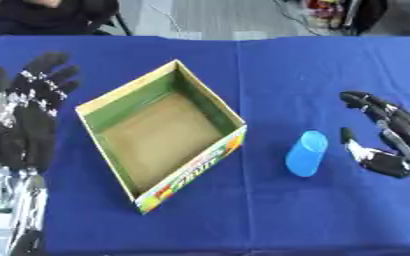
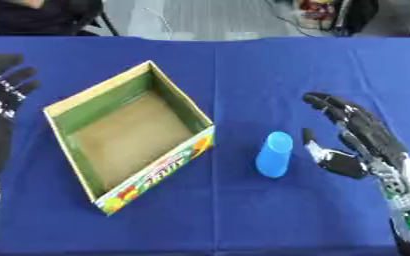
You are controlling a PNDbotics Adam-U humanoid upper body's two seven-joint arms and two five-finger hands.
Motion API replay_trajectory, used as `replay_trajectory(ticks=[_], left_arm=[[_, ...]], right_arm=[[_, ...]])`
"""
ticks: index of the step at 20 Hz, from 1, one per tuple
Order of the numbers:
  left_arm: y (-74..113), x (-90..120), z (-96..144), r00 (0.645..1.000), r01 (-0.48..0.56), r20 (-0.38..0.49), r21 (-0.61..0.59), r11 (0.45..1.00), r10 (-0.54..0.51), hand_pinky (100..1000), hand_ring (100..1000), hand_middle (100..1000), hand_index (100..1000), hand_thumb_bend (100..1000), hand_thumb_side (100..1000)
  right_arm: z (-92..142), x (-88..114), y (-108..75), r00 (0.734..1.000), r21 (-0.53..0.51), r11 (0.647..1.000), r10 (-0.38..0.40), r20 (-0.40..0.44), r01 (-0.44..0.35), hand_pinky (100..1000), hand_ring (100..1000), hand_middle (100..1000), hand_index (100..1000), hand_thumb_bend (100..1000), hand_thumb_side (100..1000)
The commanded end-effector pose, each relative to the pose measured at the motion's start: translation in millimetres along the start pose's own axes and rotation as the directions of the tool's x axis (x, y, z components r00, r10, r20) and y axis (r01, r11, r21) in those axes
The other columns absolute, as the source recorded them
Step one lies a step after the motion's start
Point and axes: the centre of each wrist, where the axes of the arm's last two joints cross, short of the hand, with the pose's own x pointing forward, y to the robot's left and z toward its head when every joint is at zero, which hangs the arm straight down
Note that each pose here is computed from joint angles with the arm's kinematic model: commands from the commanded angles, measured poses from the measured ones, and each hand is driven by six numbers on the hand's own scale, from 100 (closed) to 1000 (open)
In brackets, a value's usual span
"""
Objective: Pick up objects on the table and place them in the box.
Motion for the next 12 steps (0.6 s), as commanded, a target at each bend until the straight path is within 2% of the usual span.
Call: replay_trajectory(ticks=[1, 12], left_arm=[[1.1, 4.4, -2.8, 1.000, 0.009, 0.015, -0.019, 1.000, -0.009, 857, 823, 846, 872, 990, 1000], [-0.4, 3.8, -3.0, 1.000, 0.003, 0.012, -0.029, 1.000, -0.003, 859, 825, 848, 871, 989, 1000]], right_arm=[[-7.2, -5.0, -9.6, 0.998, 0.017, 0.999, 0.028, 0.047, -0.029, 824, 785, 898, 981, 100, 822], [-23.9, -11.4, -8.4, 0.984, 0.113, 0.993, -0.001, 0.176, -0.020, 825, 786, 898, 980, 100, 819]])
